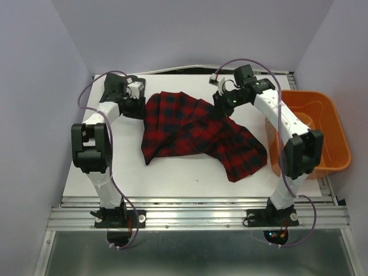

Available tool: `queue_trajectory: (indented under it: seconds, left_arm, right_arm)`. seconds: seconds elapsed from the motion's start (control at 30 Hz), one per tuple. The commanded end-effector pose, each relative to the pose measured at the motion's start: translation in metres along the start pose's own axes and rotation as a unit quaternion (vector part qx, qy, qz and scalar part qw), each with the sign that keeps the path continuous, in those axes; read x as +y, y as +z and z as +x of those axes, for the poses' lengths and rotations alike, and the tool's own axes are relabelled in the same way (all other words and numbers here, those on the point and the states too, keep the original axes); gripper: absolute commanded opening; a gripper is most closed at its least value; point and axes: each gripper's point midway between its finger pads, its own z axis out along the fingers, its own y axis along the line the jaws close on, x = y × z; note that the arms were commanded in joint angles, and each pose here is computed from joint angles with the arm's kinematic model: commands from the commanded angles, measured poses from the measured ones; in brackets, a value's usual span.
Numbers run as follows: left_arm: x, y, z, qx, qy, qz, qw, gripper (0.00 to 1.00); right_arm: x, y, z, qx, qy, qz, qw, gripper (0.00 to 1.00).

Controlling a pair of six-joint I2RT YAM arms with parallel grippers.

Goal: Fold and stack the skirts
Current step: Flatten the skirt out

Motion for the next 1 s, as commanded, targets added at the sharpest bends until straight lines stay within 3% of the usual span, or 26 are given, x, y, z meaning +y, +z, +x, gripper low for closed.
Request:
queue_trajectory:
  seconds: [0.0,0.07,0.17,0.2,0.3,0.33,0.4,0.47,0.53,0.67,0.8,0.97]
  left_arm:
    - [-0.015,-0.077,-0.014,-0.047,0.100,0.055,0.992,0.74]
    - [-0.017,-0.093,0.002,-0.045,0.155,0.050,0.986,0.75]
    - [-0.035,-0.123,0.059,-0.045,0.275,0.044,0.960,0.76]
    - [-0.037,-0.126,0.071,-0.048,0.337,0.045,0.939,0.77]
    - [-0.056,-0.135,0.111,-0.067,0.409,0.053,0.909,0.78]
    - [-0.058,-0.135,0.117,-0.074,0.455,0.052,0.886,0.79]
    - [-0.071,-0.132,0.136,-0.085,0.495,0.058,0.863,0.82]
    - [-0.092,-0.128,0.130,-0.112,0.517,0.064,0.846,0.86]
    - [-0.104,-0.123,0.127,-0.113,0.516,0.065,0.847,0.89]
    - [-0.155,-0.115,0.127,-0.096,0.456,0.125,0.876,0.89]
    - [-0.184,-0.114,0.103,-0.116,0.331,0.101,0.931,0.88]
    - [-0.214,-0.125,0.070,-0.202,0.260,0.110,0.938,0.92]
  right_arm:
    - [0.044,-0.052,-0.028,-0.079,-0.050,0.020,0.995,0.01]
    - [0.056,-0.075,-0.044,-0.124,-0.070,0.046,0.989,0.01]
    - [0.055,-0.098,-0.079,-0.198,-0.089,0.096,0.971,0.01]
    - [0.056,-0.103,-0.087,-0.212,-0.084,0.103,0.968,0.01]
    - [0.060,-0.120,-0.112,-0.259,-0.084,0.117,0.955,0.01]
    - [0.061,-0.125,-0.119,-0.271,-0.087,0.122,0.951,0.01]
    - [0.071,-0.136,-0.136,-0.297,-0.092,0.110,0.944,0.01]
    - [0.073,-0.137,-0.148,-0.308,-0.094,0.101,0.941,0.01]
    - [0.077,-0.142,-0.160,-0.323,-0.088,0.093,0.938,0.01]
    - [0.056,-0.138,-0.176,-0.346,-0.054,0.114,0.930,0.01]
    - [0.034,-0.139,-0.190,-0.389,-0.011,0.145,0.909,0.01]
    - [0.015,-0.139,-0.203,-0.440,0.049,0.164,0.882,0.01]
